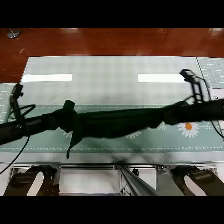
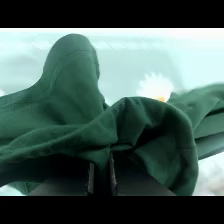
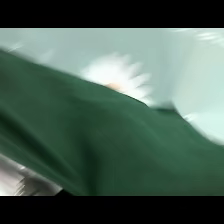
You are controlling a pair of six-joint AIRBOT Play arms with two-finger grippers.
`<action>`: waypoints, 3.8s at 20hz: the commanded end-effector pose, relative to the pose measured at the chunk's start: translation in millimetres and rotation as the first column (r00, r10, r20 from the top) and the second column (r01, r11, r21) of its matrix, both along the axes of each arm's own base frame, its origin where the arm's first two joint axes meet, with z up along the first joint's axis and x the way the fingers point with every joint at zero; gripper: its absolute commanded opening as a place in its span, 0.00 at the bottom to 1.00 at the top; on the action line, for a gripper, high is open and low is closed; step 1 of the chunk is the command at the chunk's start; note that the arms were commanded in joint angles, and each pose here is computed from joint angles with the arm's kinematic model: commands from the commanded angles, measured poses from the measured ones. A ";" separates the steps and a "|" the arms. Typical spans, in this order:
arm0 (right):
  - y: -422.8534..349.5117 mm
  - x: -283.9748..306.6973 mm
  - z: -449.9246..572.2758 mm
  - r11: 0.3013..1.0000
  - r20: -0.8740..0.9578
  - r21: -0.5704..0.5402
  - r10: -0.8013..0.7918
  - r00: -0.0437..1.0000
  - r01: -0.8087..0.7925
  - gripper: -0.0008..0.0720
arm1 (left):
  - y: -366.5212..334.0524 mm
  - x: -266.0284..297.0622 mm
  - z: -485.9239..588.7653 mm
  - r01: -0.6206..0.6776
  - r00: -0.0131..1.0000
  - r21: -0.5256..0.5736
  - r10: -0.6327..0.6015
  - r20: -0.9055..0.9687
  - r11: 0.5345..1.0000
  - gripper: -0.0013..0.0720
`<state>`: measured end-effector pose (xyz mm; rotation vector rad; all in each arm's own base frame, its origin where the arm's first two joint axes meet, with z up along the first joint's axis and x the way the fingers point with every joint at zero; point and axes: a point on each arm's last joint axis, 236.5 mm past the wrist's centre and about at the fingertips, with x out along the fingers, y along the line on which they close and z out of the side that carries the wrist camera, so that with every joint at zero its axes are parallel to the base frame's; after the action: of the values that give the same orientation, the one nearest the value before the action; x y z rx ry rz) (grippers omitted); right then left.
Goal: Fold the shirts.
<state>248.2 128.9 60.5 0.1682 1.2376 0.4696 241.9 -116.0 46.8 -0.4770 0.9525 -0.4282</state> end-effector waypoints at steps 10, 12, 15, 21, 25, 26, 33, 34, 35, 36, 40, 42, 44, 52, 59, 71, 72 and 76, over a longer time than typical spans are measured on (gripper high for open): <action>15.9 214.7 -63.9 0.984 0.029 0.056 -0.168 0.985 0.166 0.88 | -8.9 174.6 -55.0 -0.051 0.999 -0.003 0.051 -0.017 0.999 0.98; -11.7 230.0 -26.5 0.986 0.072 0.054 -0.159 0.985 0.155 0.87 | 9.1 187.4 -29.7 0.004 1.000 0.032 -0.003 -0.020 0.999 0.98; -102.2 225.2 22.3 0.968 0.097 0.031 -0.249 0.964 0.247 0.87 | 90.1 181.2 2.2 -0.092 0.988 0.148 0.108 -0.110 0.985 0.98; -201.9 141.1 -30.8 0.877 -0.135 0.064 -0.465 0.875 0.476 0.86 | 42.2 115.1 -23.6 0.008 0.971 -0.179 -0.050 -0.233 0.984 0.98; -169.9 104.1 -86.5 0.882 -0.256 0.105 -0.421 0.870 0.458 0.86 | -12.2 81.8 -85.4 0.101 0.962 -0.195 -0.146 -0.232 0.976 0.98; -162.2 100.5 -96.3 0.877 -0.274 0.114 -0.423 0.864 0.466 0.86 | -20.3 84.5 -93.3 0.117 0.970 -0.170 -0.149 -0.194 0.979 0.98; -85.7 102.7 -125.3 0.915 -0.294 0.124 -0.335 0.895 0.383 0.86 | -68.7 102.4 -110.3 0.176 0.977 -0.052 -0.181 -0.113 0.983 0.07; -70.9 104.7 -124.8 0.921 -0.298 0.142 -0.310 0.903 0.363 0.86 | -72.3 104.1 -102.3 0.195 0.974 -0.065 -0.201 -0.104 0.979 0.06; -55.7 107.5 -124.9 0.928 -0.299 0.156 -0.282 0.912 0.338 0.86 | -73.5 107.3 -93.3 0.208 0.972 -0.081 -0.215 -0.094 0.975 0.06; -44.0 110.8 -126.2 0.936 -0.296 0.159 -0.257 0.920 0.313 0.86 | -74.0 110.7 -84.9 0.218 0.971 -0.093 -0.226 -0.084 0.972 0.06; -4.2 131.2 -142.0 0.953 -0.302 0.155 -0.206 0.931 0.261 0.86 | -76.1 120.0 -63.7 0.245 0.967 -0.111 -0.251 -0.048 0.963 0.07; 20.4 145.2 -144.5 0.951 -0.310 0.193 -0.174 0.935 0.241 0.86 | -76.2 121.2 -62.1 0.245 0.967 -0.110 -0.251 -0.044 0.963 0.07; 41.9 157.1 -142.9 0.952 -0.310 0.221 -0.137 0.941 0.211 0.51 | -76.2 121.3 -62.0 0.246 0.967 -0.110 -0.251 -0.043 0.963 0.06; 30.1 256.3 71.6 0.990 0.182 0.140 -0.023 0.983 -0.002 0.05 | -46.7 195.3 110.9 0.197 0.954 -0.144 -0.156 0.258 0.970 0.07; 17.7 170.6 313.7 0.991 0.672 0.113 -0.019 0.740 -0.077 0.05 | -48.2 119.3 402.8 0.252 0.659 0.049 -0.209 0.722 0.966 0.06; -44.8 -84.2 436.6 0.997 0.924 -0.041 0.015 0.382 0.059 0.05 | -34.3 -94.6 424.2 0.155 0.599 0.328 -0.353 0.718 0.932 0.07; -44.9 -89.3 430.4 0.997 0.915 -0.048 0.021 0.404 0.056 0.05 | -34.4 -98.4 414.5 0.173 0.624 0.337 -0.368 0.690 0.925 0.07; -41.1 -65.1 376.4 0.997 0.816 -0.068 0.034 0.577 0.037 0.05 | -32.5 -66.4 348.9 0.259 0.779 0.284 -0.373 0.504 0.923 0.07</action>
<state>177.3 90.3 471.3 -0.1353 0.1943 0.4223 167.0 -150.8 441.3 0.0486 0.3245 -0.7172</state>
